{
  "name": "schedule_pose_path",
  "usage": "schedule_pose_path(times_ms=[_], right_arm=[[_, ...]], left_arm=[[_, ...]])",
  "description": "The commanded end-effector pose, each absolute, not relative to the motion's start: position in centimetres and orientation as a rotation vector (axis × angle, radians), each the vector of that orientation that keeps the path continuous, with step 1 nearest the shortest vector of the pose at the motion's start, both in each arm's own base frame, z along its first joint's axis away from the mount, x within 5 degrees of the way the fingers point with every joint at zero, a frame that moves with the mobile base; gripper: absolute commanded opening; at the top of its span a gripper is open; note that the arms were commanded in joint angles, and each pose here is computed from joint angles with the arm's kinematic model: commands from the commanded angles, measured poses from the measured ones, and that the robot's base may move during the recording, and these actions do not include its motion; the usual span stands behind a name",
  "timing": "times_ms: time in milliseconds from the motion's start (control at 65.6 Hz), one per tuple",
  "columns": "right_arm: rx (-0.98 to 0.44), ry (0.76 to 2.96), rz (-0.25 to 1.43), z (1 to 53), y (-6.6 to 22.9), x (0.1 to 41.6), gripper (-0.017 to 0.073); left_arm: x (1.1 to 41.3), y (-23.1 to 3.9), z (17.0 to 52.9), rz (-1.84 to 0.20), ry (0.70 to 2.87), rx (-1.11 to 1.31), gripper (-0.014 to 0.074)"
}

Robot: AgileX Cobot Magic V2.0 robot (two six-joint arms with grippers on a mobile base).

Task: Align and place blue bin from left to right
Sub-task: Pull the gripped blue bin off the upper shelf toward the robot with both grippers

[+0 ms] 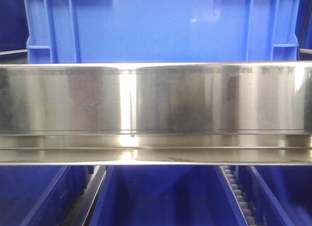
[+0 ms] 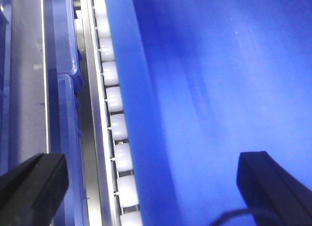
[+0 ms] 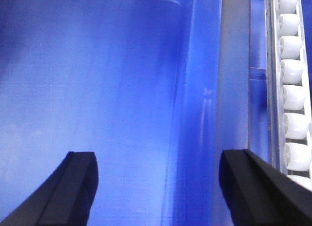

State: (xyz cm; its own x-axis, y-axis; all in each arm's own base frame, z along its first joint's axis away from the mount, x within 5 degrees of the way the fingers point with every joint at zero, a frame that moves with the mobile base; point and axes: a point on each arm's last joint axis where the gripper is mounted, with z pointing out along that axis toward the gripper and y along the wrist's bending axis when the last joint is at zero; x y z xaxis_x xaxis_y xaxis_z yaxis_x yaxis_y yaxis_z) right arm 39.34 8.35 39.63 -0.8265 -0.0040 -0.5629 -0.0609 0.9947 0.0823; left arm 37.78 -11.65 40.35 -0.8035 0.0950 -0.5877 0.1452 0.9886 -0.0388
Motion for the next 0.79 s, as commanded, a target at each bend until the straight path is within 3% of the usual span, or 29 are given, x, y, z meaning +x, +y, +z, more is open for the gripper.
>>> schedule_pose_path(times_ms=[0, 198, 320, 396, 473, 564, 778], right_arm=[[-0.036, 2.514, 0.121, 40.2, 8.0, 39.3, 0.0402], [-0.036, 2.514, 0.121, 40.2, 8.0, 39.3, 0.0391], [-0.036, 2.514, 0.121, 40.2, 8.0, 39.3, 0.0196], [-0.036, 2.514, 0.121, 40.2, 8.0, 39.3, 0.0013], [-0.036, 2.512, 0.122, 40.3, 8.0, 39.2, -0.0162], [-0.036, 2.508, 0.123, 40.5, 8.0, 39.1, -0.0153], [-0.036, 2.481, 0.099, 41.4, 7.7, 38.4, -0.0153]], left_arm=[[37.8, -11.7, 40.6, -0.136, 2.505, 0.150, 0.0601], [38.1, -11.9, 40.1, -0.136, 2.518, 0.146, 0.0601], [38.1, -11.9, 40.0, -0.138, 2.520, 0.138, 0.0556], [38.1, -11.9, 40.0, -0.141, 2.521, 0.129, 0.0435], [38.1, -11.9, 40.0, -0.141, 2.521, 0.129, 0.0235], [38.1, -11.9, 40.0, -0.141, 2.521, 0.129, -0.0116], [37.9, -12.0, 40.3, -0.146, 2.512, 0.134, -0.0111]])
